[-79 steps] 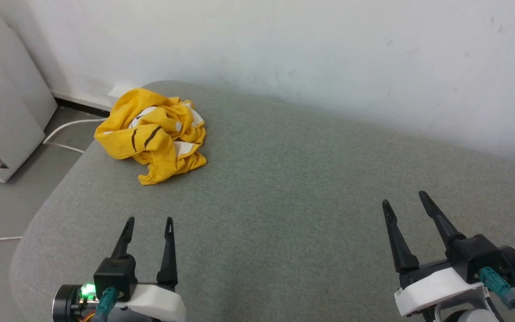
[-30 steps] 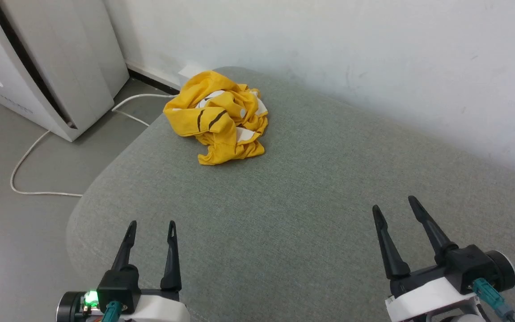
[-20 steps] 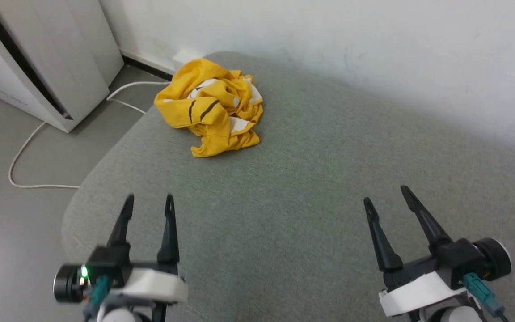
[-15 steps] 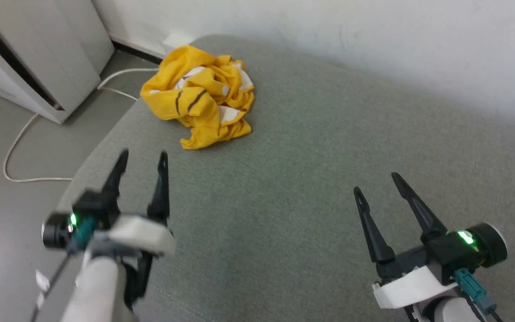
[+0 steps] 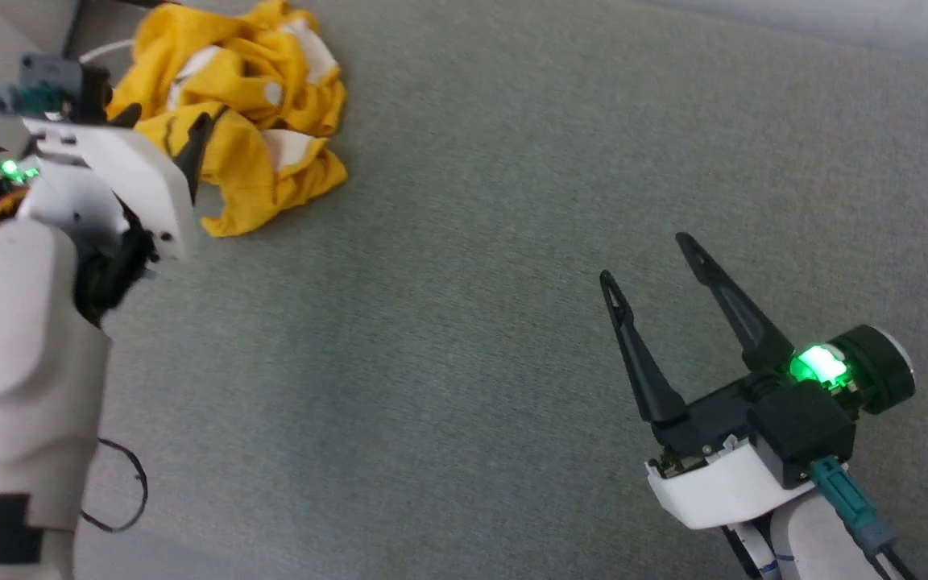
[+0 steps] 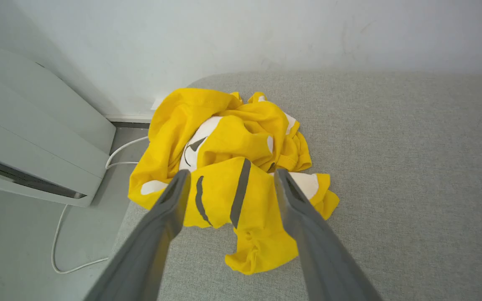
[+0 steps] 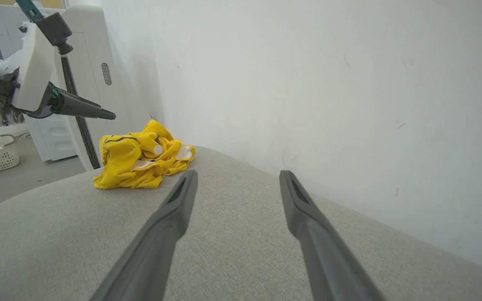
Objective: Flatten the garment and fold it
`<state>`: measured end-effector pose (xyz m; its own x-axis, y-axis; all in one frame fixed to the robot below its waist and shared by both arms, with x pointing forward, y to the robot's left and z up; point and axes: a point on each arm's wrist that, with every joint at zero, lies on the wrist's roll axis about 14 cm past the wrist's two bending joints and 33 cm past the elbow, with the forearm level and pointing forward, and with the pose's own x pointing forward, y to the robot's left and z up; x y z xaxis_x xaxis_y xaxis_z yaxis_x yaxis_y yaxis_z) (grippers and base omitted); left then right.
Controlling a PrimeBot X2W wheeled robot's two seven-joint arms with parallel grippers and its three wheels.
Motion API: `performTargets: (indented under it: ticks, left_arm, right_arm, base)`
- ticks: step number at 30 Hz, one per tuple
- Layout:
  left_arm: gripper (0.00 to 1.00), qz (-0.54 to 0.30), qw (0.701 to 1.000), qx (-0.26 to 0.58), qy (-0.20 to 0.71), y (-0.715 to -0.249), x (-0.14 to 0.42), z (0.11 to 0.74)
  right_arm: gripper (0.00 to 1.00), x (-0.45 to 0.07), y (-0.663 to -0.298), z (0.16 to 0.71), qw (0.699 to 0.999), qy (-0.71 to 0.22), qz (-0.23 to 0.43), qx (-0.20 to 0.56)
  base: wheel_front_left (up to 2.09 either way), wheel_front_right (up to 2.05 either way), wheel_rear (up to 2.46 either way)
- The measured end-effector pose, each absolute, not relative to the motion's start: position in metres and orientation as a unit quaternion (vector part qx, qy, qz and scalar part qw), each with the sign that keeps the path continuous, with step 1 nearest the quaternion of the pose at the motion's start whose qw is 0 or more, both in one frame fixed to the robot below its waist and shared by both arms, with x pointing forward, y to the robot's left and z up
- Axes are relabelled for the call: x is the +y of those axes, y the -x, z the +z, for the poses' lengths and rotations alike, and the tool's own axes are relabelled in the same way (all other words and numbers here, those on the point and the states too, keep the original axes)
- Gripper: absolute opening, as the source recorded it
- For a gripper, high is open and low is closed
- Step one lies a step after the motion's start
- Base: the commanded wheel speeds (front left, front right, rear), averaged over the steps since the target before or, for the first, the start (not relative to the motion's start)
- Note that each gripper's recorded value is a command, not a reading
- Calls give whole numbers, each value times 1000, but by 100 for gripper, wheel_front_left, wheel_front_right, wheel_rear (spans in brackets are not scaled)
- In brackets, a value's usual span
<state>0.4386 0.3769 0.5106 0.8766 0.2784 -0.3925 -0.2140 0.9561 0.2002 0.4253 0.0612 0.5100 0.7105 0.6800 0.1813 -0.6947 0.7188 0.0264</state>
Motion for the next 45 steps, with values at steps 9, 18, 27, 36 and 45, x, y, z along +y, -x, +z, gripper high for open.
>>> performTargets:
  ticks: [9, 18, 27, 36, 45]
  left_arm:
    - [100, 91, 910, 402, -54, -476, 378, 443]
    - [0, 86, 828, 554, -3, -467, 377, 377]
    - [0, 82, 858, 506, 23, -477, 376, 380]
    - [0, 90, 953, 288, -12, -504, 392, 485]
    - [0, 32, 994, -38, -99, -517, 351, 676]
  right_arm:
    - [100, 38, -445, 467, 938, -62, 338, -34]
    - [100, 11, -456, 434, 952, -66, 300, -2]
    - [100, -8, -458, 434, 960, -49, 275, -1]
    - [100, -26, -455, 472, 967, -31, 251, -39]
    - [100, -53, -434, 518, 973, -27, 215, -81]
  base:
    - [0, 0, 0]
    - [0, 0, 0]
    - [0, 0, 0]
    - [0, 0, 0]
    - [0, 0, 0]
